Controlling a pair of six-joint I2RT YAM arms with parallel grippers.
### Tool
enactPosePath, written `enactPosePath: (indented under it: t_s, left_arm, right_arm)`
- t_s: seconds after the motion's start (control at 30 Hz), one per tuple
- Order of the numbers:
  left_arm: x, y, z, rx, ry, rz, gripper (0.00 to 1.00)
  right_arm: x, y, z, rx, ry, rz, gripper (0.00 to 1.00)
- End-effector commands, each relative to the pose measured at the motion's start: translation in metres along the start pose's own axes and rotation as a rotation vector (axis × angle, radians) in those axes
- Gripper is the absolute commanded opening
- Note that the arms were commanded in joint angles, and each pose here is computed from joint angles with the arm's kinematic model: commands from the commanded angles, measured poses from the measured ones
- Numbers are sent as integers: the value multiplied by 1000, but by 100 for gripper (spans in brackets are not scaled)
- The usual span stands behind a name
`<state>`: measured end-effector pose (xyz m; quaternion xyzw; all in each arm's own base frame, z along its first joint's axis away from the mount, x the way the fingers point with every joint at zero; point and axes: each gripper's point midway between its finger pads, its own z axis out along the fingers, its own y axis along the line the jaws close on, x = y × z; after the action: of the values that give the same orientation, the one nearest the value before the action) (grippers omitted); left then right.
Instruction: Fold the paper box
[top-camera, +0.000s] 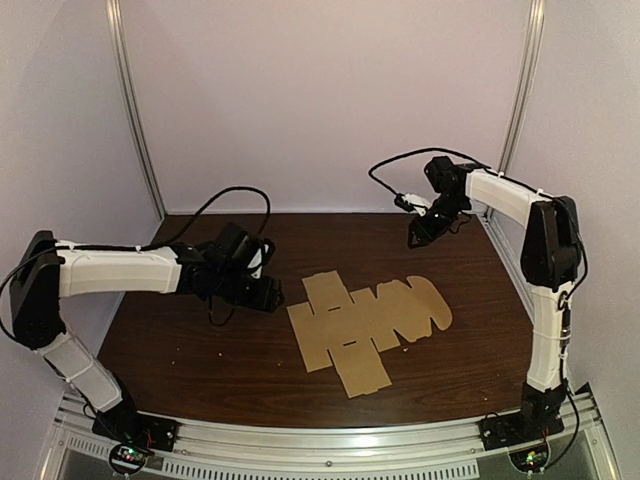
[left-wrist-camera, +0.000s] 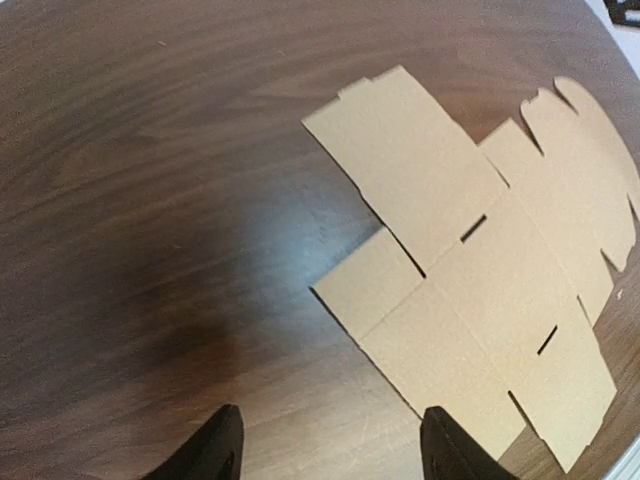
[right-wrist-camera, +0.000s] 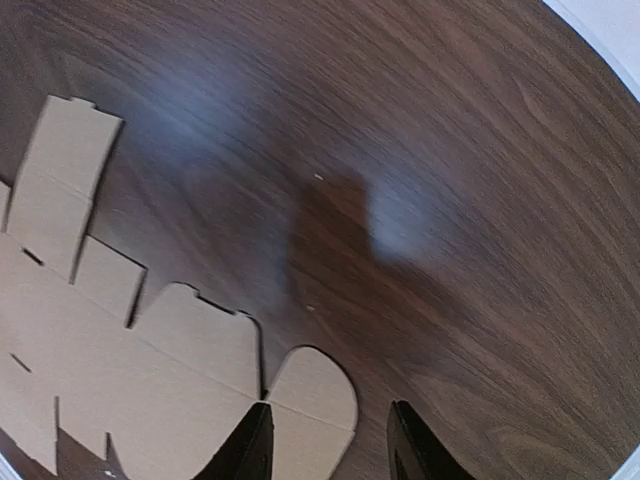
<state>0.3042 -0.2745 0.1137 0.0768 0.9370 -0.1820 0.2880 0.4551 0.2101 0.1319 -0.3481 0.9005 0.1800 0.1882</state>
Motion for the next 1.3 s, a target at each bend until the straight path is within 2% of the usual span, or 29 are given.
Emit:
enactPosePath:
  t_s: [0.0, 0.13, 0.23, 0.33, 0.47, 0.77, 0.83, 0.93, 1.07, 1.17, 1.27]
  left_arm:
    - [26, -42, 22, 53, 70, 69, 61]
    - [47, -70, 34, 122, 127, 128, 58]
    - [67, -91, 43, 221, 222, 145, 52]
    - [77, -103, 51, 260, 268, 168, 47]
    - [82, -106, 65, 256, 299, 184, 41]
    - [81, -86, 97, 93, 329, 274, 40]
    - [75, -81, 105, 46, 319, 319, 40]
    - [46, -68, 117, -54, 239, 371, 41]
    - [-5, -79, 121, -27, 110, 403, 43]
    - [-36, -97, 100, 2, 34, 433, 50]
    - [-50, -100, 73, 9, 4, 392, 55]
  right_arm:
    - [40, -37, 32, 159, 168, -90, 39]
    - [67, -37, 43, 159, 231, -86, 38]
    - [100, -29, 49, 134, 302, -76, 35]
    - [128, -14, 44, 120, 327, -74, 34]
    - [172, 13, 35, 86, 404, -68, 33]
    - [226, 114, 11, -65, 475, -159, 33]
    - [229, 138, 8, -131, 474, -162, 33]
    - [224, 179, -4, -313, 435, -165, 32]
    - [197, 202, -33, -450, 358, -175, 34]
    - [163, 186, -48, -418, 269, -174, 35]
    - [130, 141, -47, -290, 198, -154, 40]
